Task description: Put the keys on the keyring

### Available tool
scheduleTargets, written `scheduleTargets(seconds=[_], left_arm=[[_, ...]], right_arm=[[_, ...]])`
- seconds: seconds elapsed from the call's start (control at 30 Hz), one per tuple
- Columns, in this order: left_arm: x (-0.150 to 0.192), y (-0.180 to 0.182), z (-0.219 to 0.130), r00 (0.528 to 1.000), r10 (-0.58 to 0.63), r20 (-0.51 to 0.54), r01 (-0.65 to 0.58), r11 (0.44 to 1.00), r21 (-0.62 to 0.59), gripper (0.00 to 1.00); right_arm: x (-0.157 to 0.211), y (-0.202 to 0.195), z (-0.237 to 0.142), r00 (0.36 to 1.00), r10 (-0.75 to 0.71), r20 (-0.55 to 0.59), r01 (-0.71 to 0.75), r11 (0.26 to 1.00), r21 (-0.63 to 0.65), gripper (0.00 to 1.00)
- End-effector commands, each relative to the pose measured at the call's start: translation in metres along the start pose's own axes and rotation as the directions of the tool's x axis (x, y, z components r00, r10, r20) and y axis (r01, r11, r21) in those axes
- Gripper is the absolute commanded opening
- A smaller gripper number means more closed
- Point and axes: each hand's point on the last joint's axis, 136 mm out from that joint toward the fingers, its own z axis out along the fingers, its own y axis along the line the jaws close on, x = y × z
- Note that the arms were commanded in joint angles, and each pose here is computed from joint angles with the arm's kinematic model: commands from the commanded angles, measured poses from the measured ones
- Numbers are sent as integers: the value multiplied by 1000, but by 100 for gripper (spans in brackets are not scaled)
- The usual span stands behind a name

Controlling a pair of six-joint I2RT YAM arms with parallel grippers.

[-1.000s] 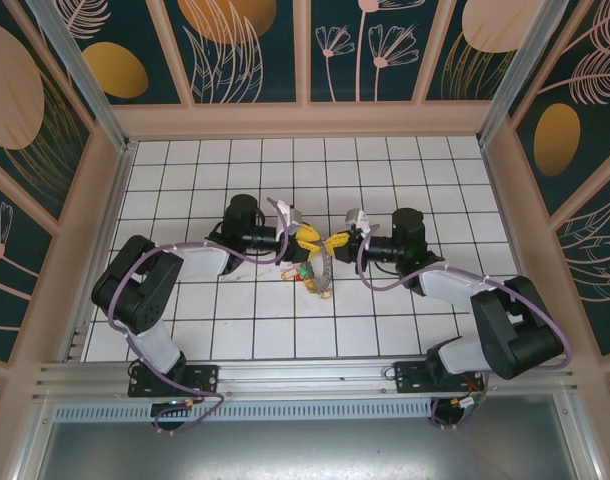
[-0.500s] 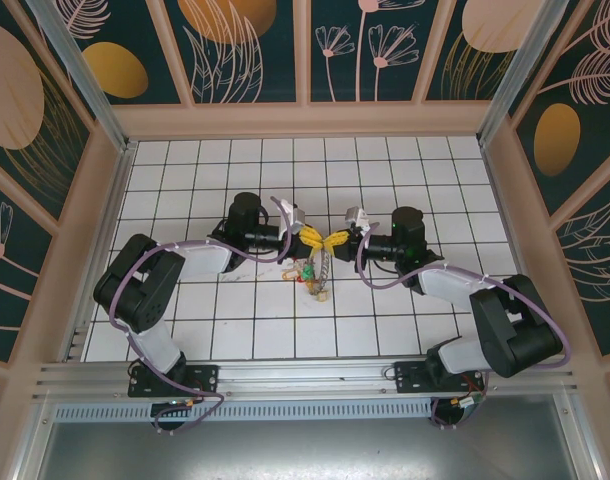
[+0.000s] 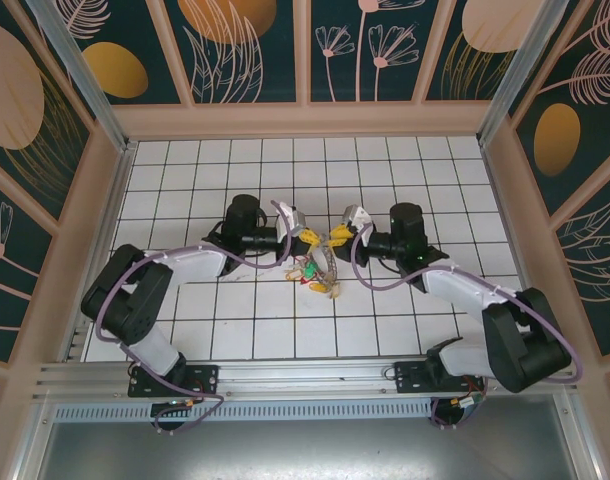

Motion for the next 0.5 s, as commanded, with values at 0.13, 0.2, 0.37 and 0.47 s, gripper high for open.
scheduleTargets(seconds=[0.13, 0.2, 0.37, 0.47], left_arm=[[28, 12, -13, 988, -33, -152, 10, 989, -149, 0], [25, 11, -15, 991, -44, -130, 23, 987, -160, 0], [18, 14, -15, 993, -88, -79, 73, 980, -183, 0], [18, 14, -15, 991, -107, -78, 91, 979, -183, 0]], right_arm=[[-7, 2, -5, 999, 40, -16, -40, 999, 29, 34], [-13, 12, 0, 994, 104, 22, -104, 994, -12, 37], [5, 22, 20, 992, 126, -28, -125, 992, 20, 42], [16, 11, 25, 989, 136, -63, -130, 988, 88, 43]])
